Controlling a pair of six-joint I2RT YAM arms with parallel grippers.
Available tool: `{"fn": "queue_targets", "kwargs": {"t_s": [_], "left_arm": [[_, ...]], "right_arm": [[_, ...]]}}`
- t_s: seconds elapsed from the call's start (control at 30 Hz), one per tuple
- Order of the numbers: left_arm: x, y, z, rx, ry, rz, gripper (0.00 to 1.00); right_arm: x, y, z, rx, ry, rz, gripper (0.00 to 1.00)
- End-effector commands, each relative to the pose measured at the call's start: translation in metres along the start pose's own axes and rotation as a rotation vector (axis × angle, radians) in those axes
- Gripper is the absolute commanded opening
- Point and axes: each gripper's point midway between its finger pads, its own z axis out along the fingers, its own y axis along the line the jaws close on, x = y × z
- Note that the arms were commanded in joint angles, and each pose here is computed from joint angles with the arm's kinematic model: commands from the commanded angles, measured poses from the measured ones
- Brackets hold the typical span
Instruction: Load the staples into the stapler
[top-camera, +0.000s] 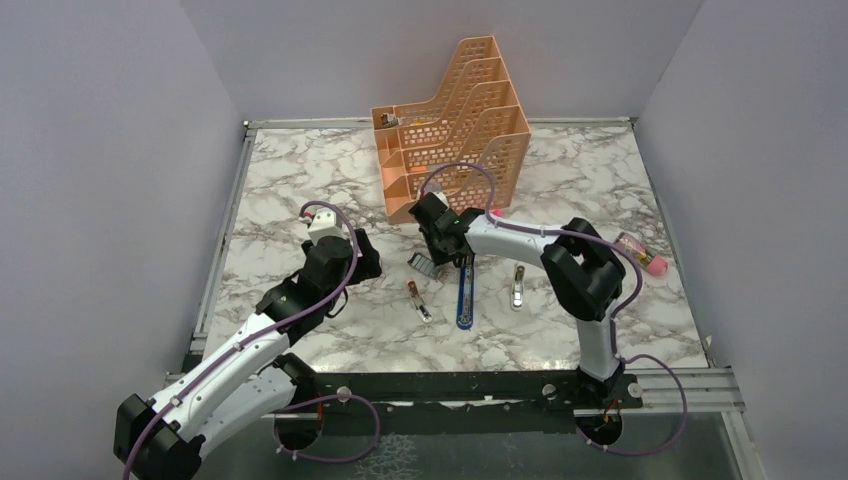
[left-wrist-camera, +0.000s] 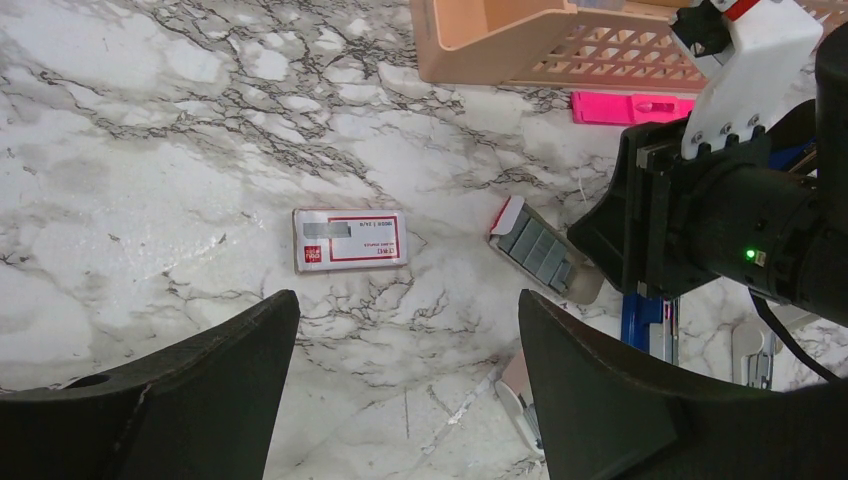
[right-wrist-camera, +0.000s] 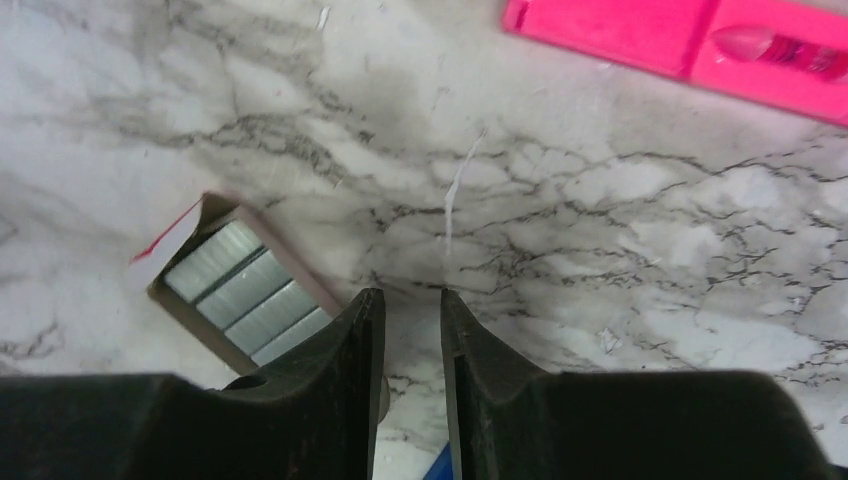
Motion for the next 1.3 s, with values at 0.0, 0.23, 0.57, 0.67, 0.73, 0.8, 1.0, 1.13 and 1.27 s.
{"fn": "queue_targets", "kwargs": {"t_s": [0.0,0.23,0.57,0.67,0.73,0.8,1.0,1.13,1.27], "left_arm": [[-0.003,-0.003,0.000,0.018,-0.009,0.001,0.82],[-0.003,-0.003,-0.001,0.021,-0.010,-0.001,0.82],[-0.004,-0.003,-0.001,0.017,-0.012,0.000,0.82],[-0.004,-0.002,0.000,0.015,-0.012,0.000,0.82],[-0.004,-0.002,-0.001,0.015,-0.012,0.000,0.82],[-0.004,-0.002,0.000,0.014,-0.013,0.000,0.82],[-0.002,-0.001,0.000,0.011,-0.009,0.002,0.82],[-0.002,-0.001,0.001,0.008,-0.008,0.003,0.81],[-0.003,-0.001,0.001,0.007,-0.009,0.003,0.82]], "right_arm": [[0.014,0.018,-0.020,-0.156,0.051,-0.044,0.32],[-0.003,0.009,-0.036,-0.132,-0.047,-0.030,0.32],[-0.006,0.050,-0.056,-0.308,-0.104,-0.185,0.20],[0.001,0.055,-0.049,-0.304,-0.075,-0.202,0.25],[0.004,0.054,-0.044,-0.290,-0.058,-0.203,0.27],[0.007,0.052,-0.039,-0.276,-0.042,-0.207,0.28],[0.013,0.052,-0.033,-0.268,-0.020,-0.225,0.29],[0.015,0.051,-0.031,-0.258,-0.015,-0.232,0.32],[0.018,0.052,-0.030,-0.265,-0.007,-0.241,0.34]]}}
